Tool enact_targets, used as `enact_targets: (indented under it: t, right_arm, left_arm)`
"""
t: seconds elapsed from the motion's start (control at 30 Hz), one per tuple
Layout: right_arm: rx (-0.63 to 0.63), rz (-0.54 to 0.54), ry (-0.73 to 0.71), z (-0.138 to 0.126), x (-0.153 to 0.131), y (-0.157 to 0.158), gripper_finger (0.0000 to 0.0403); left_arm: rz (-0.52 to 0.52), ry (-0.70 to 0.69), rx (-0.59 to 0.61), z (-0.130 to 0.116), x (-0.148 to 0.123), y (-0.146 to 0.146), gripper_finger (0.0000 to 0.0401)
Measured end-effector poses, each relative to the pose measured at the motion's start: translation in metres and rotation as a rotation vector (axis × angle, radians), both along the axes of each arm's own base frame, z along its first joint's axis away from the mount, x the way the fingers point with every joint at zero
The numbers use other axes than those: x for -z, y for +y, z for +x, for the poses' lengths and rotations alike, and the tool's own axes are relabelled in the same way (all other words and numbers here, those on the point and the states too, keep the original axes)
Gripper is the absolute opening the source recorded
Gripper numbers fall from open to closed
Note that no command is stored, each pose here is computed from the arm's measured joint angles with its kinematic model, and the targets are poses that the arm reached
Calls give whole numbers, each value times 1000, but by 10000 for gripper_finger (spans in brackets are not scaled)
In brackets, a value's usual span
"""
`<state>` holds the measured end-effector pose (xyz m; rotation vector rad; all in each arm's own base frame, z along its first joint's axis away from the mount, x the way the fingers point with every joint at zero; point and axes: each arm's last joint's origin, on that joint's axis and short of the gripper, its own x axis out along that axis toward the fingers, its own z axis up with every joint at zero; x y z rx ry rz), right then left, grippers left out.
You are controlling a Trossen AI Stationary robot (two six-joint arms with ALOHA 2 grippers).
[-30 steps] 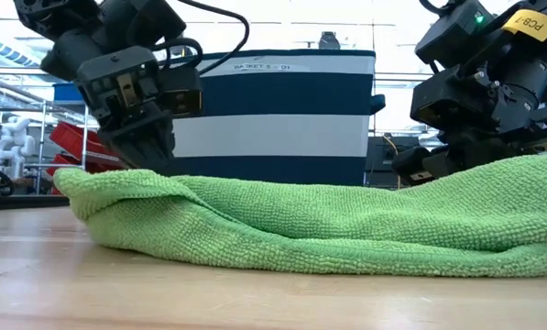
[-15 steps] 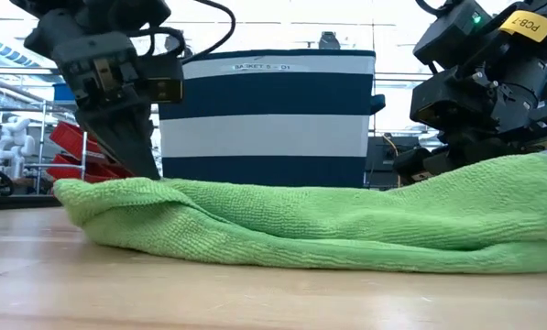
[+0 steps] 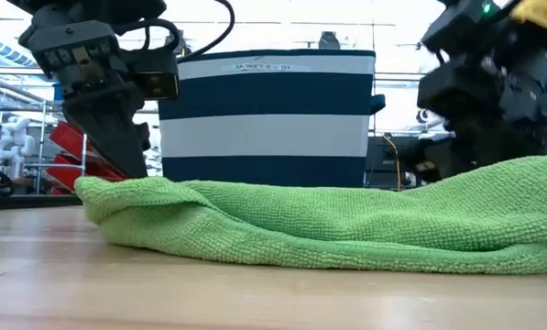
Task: Fold towel
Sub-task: Fold the green towel
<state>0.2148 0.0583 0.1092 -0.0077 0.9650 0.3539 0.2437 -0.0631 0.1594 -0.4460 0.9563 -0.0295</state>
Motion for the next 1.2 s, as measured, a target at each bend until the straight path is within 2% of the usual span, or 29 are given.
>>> enact_targets:
  t: [0.1, 0.3, 0.4, 0.63, 0.83, 1.03, 1.2]
  right_arm:
    - [5, 10, -39, 0, -9, 0, 108]
    - [23, 14, -105, -2, -24, -1, 135]
    - [67, -17, -57, -6, -22, -4, 137]
    - [92, -17, 57, -9, -9, -4, 137]
    - [84, 19, 62, -5, -4, -2, 137]
    - [101, 16, 103, -4, 6, -2, 132]
    - [99, 0, 115, -2, 11, -2, 96]
  left_arm:
    - [19, -23, 6, 0, -3, 4, 137]
    - [126, -131, -12, 6, -10, 9, 142]
    - [151, -152, 11, 9, -10, 11, 142]
    - [191, -160, 53, 16, -2, 16, 143]
    - [120, -145, 91, 28, 19, 20, 143]
    - [113, -97, 98, 31, 33, 21, 143]
    - [105, -103, 157, 31, 34, 19, 142]
